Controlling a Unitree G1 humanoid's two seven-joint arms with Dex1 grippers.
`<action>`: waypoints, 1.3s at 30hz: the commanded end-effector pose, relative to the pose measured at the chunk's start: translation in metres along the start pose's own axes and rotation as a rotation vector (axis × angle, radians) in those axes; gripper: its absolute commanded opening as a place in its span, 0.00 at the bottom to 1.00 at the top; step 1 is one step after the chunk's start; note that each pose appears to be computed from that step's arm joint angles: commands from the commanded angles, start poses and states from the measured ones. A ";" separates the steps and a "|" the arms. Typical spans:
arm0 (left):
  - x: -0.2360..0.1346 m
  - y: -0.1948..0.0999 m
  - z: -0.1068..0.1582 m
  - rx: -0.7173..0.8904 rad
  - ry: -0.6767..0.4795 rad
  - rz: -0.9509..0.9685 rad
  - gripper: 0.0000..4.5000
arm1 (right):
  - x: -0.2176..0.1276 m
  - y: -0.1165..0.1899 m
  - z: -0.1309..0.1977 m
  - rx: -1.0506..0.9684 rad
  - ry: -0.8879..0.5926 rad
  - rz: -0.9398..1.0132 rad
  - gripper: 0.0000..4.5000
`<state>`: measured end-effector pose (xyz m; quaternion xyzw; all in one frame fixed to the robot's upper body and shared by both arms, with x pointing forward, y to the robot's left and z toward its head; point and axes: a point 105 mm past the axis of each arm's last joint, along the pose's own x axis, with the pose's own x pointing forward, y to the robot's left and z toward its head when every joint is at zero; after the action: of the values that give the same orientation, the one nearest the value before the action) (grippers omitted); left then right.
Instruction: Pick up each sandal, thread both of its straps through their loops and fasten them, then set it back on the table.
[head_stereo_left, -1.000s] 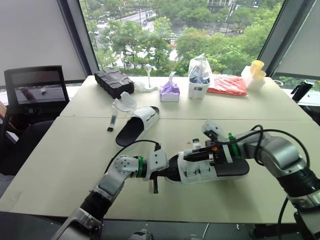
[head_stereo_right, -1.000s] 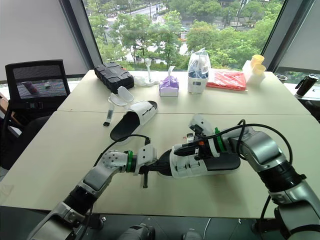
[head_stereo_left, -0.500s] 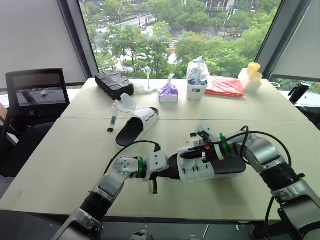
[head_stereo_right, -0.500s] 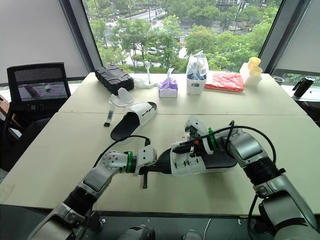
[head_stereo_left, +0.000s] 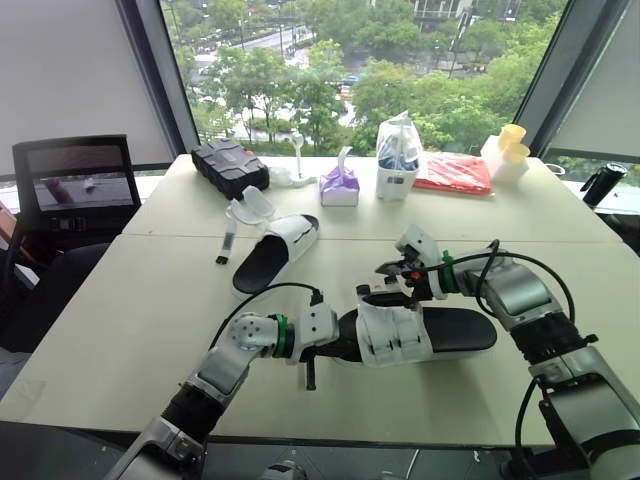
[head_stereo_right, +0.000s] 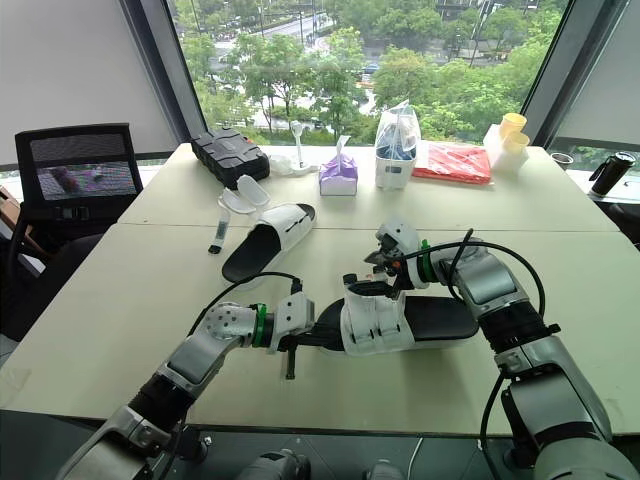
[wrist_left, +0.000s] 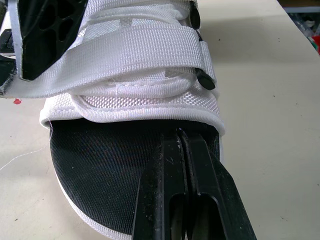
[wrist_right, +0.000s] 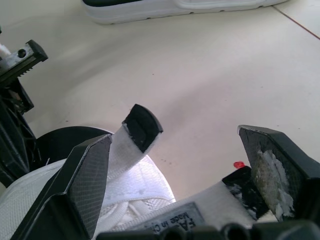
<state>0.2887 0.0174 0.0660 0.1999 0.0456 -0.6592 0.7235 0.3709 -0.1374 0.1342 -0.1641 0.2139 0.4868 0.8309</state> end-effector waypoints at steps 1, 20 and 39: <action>0.007 -0.030 -0.052 -0.129 0.169 -0.081 0.00 | 0.001 -0.003 0.026 -0.062 -0.064 -0.019 0.99; 0.009 -0.031 -0.053 -0.128 0.166 -0.074 0.00 | -0.008 -0.048 0.039 -0.409 0.020 -0.312 0.99; 0.005 -0.007 -0.050 -0.130 0.128 -0.003 0.00 | -0.119 -0.026 0.027 -0.727 -0.118 -0.623 0.99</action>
<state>0.3022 0.0172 0.0633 0.1909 0.0406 -0.6469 0.7372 0.3467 -0.2288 0.1984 -0.5003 -0.0480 0.2826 0.8171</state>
